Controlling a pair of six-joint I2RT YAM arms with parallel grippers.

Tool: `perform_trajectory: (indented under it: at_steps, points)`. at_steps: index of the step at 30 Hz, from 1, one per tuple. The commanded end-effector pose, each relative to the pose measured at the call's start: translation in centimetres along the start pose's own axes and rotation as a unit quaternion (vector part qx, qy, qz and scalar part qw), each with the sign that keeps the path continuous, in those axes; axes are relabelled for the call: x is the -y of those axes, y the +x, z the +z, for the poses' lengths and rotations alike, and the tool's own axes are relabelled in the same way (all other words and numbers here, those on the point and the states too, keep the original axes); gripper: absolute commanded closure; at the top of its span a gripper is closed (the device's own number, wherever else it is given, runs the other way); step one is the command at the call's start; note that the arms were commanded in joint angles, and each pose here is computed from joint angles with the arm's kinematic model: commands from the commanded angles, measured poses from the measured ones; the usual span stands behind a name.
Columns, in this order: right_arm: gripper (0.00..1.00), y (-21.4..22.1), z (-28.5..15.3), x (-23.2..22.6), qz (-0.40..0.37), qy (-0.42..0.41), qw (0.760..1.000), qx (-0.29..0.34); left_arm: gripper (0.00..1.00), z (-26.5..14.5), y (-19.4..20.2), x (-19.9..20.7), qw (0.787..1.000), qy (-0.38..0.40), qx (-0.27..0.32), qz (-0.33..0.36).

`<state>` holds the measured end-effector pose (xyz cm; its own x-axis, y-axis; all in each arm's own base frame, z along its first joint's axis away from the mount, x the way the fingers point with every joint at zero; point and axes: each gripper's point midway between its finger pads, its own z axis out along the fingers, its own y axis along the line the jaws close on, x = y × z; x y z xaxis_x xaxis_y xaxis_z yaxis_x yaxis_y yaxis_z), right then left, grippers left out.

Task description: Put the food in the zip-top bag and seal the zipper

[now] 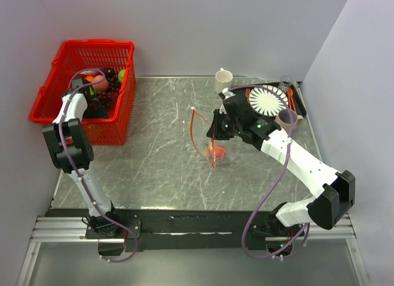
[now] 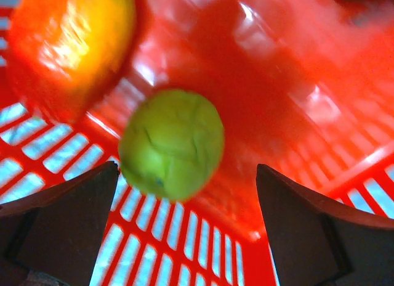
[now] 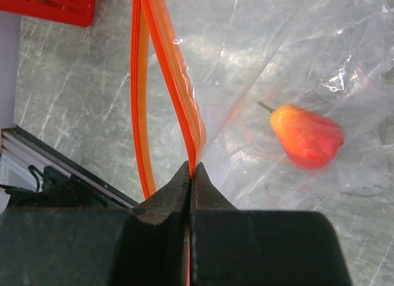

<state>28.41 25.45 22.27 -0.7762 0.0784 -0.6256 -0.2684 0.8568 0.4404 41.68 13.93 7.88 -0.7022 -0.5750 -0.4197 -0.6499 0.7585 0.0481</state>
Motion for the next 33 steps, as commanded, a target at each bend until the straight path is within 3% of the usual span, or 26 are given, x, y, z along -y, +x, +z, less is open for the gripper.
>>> perform_trajectory:
  at_steps: [1,5,11,17,18,20,24,33]
  points:
    - [1.00,-1.0,0.0,-0.8,-0.008,-0.020,1.000,0.016,0.02,0.3,-1.9,-2.0,0.999,-0.040,0.002,-0.012]
    - [1.00,-0.8,0.2,-0.9,-0.007,-0.024,1.000,0.013,0.01,0.0,-2.8,-1.7,0.999,-0.033,0.019,-0.015]
    - [1.00,-0.8,0.4,-1.3,-0.002,-0.032,0.999,0.009,0.12,2.0,-2.0,-1.9,0.999,-0.040,-0.014,-0.012]
    - [1.00,-1.2,0.3,-1.3,-0.002,-0.029,1.000,0.012,0.41,1.1,-1.9,-1.3,1.000,-0.012,-0.010,-0.011]
    - [1.00,-1.3,0.3,-1.3,-0.003,-0.026,1.000,0.013,0.52,0.6,-2.2,-1.3,1.000,-0.009,-0.005,-0.012]
    - [1.00,-1.4,0.1,-1.2,-0.005,-0.020,1.000,0.015,0.58,-0.1,-2.4,-0.7,1.000,0.013,-0.005,-0.014]
    - [1.00,-1.7,0.0,-1.0,-0.006,-0.014,1.000,0.019,0.66,-4.1,-4.0,0.9,0.996,0.074,0.029,-0.026]
    - [1.00,-1.4,0.1,-1.0,0.000,-0.017,1.000,0.015,0.68,-13.7,-9.3,1.8,0.982,0.140,0.119,-0.040]
